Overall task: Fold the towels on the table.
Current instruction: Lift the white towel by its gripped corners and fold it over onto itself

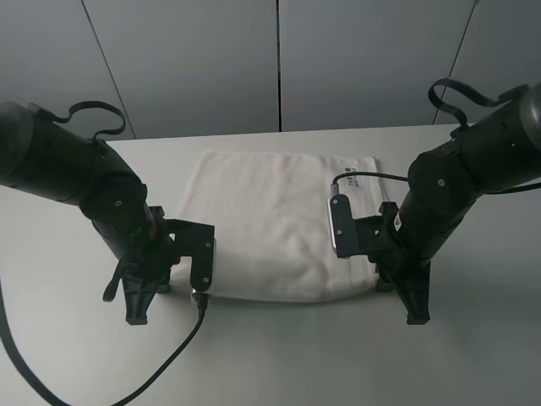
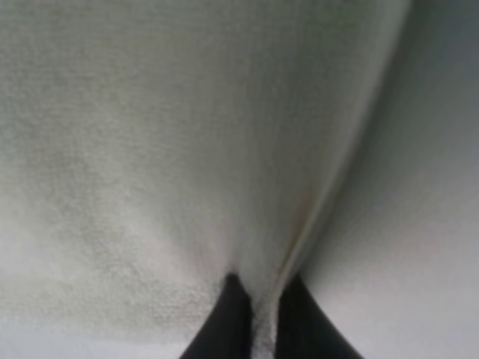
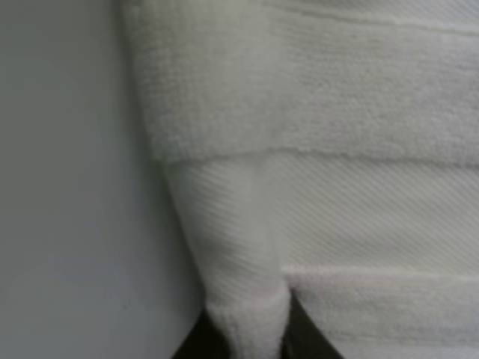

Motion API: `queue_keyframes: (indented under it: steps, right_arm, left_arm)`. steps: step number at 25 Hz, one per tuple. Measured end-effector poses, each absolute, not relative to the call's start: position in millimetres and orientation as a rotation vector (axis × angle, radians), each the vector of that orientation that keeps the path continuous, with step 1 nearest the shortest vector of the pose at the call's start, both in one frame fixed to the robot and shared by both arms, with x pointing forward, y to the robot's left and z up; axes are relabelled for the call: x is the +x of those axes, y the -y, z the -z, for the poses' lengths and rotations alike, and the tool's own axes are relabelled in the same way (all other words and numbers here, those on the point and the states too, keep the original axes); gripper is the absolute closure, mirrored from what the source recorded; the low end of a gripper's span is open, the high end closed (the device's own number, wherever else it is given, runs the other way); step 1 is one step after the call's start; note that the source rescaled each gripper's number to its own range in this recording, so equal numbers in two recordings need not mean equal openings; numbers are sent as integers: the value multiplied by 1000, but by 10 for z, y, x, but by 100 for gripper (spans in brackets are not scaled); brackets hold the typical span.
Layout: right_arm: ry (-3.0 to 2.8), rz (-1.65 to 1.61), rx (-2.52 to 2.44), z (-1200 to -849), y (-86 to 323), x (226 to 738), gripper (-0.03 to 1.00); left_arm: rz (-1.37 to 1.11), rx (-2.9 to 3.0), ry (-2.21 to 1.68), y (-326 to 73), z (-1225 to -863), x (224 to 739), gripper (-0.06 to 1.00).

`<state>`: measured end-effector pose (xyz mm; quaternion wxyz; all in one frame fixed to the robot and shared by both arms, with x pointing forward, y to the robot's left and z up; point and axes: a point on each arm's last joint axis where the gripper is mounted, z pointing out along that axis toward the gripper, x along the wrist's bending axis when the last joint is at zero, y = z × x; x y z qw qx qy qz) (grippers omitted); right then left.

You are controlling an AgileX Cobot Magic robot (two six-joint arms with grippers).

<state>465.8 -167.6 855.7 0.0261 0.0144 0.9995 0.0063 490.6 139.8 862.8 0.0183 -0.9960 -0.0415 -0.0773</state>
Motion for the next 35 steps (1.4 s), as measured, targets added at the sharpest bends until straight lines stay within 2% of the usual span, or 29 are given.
queue_keyframes:
  steps: [12,21,35]
  right_arm:
    - [-3118,-49,138,-8694,1698,4531,96]
    - [-3063,-174,428,-9146,1719,4404,96]
    - [-2713,-507,1203,-9761,1686,4413,96]
  left_arm:
    - [318,-3106,154,-1406,-8756,4916,94]
    - [470,-3147,312,-1432,-9175,4895,94]
    - [649,-3135,1048,-1414,-9638,4954,94]
